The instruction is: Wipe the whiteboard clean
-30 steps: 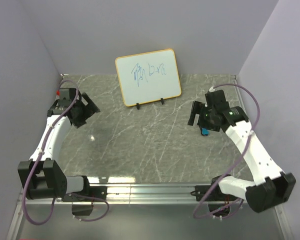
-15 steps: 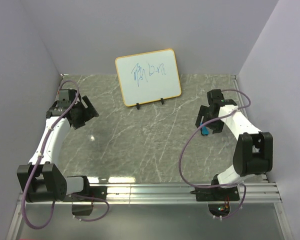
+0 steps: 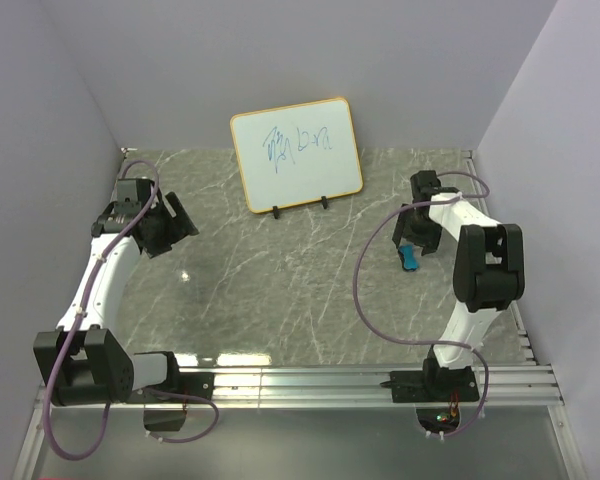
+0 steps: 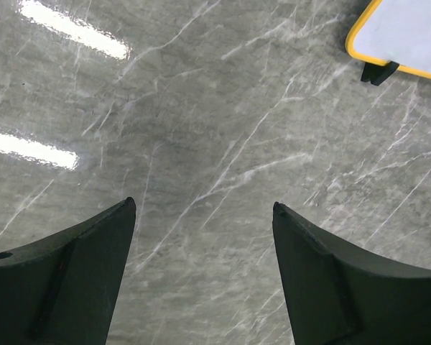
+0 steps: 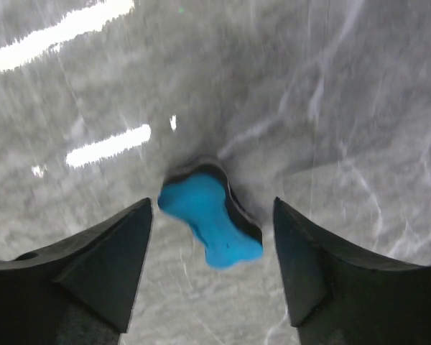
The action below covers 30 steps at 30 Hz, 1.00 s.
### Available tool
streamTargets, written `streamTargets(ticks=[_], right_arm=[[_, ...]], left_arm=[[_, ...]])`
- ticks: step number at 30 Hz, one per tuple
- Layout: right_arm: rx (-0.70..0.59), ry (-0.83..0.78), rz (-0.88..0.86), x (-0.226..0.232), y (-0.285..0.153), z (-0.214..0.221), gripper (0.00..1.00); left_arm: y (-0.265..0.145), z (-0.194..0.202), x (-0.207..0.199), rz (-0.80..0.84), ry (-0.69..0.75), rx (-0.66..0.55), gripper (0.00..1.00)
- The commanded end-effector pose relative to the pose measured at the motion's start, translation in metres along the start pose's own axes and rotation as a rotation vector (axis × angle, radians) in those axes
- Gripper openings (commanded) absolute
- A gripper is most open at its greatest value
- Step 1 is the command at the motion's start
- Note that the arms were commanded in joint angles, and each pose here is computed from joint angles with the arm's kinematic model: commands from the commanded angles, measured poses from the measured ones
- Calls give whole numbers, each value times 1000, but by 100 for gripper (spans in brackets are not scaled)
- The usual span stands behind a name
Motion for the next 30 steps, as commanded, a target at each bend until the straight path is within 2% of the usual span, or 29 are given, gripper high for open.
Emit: streamTargets(ticks=[1, 9, 15, 20, 21, 24, 25, 27, 28, 29, 30], right_arm=[[-43, -2, -7, 3, 4, -18, 73], [-37, -31, -37, 10, 4, 4, 74], [-42, -50, -49, 14, 0, 8, 75], [-19, -48, -6, 12, 11, 11, 70], [-15, -46, 9, 10, 13, 10, 68], [-8, -47, 27, 10, 15, 9, 51], [-7, -43, 31, 9, 16, 10, 41], [-7, -45, 34, 9, 16, 11, 32], [-5, -45, 30, 9, 15, 12, 23], [-2, -45, 28, 8, 15, 12, 19], [2, -46, 30, 8, 16, 14, 9]], left_arm=[[-19, -8, -4, 9, 51, -54, 82], [-30, -4, 0, -2, 51, -99, 83], [-24, 3, 3, -3, 33, -78, 82], [-26, 0, 2, -5, 35, -86, 82], [-26, 0, 3, -8, 35, -86, 82], [-26, 1, 3, -12, 33, -88, 81], [-26, 2, 5, -17, 30, -89, 81], [-25, 4, 6, -19, 25, -88, 82], [-26, 5, 6, -20, 25, -90, 82], [-24, 6, 8, -33, 17, -94, 82], [-23, 8, 11, -45, 11, -91, 81]])
Point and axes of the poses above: each gripper's point midway between its finger pads, its own y axis out along the fingers, its own x axis along the line the jaws close on, z = x × y, the point moved 7 cm from there along -y, back along the fingers, and after that the axes turned 1 degree about y, right-handed, at the moved point
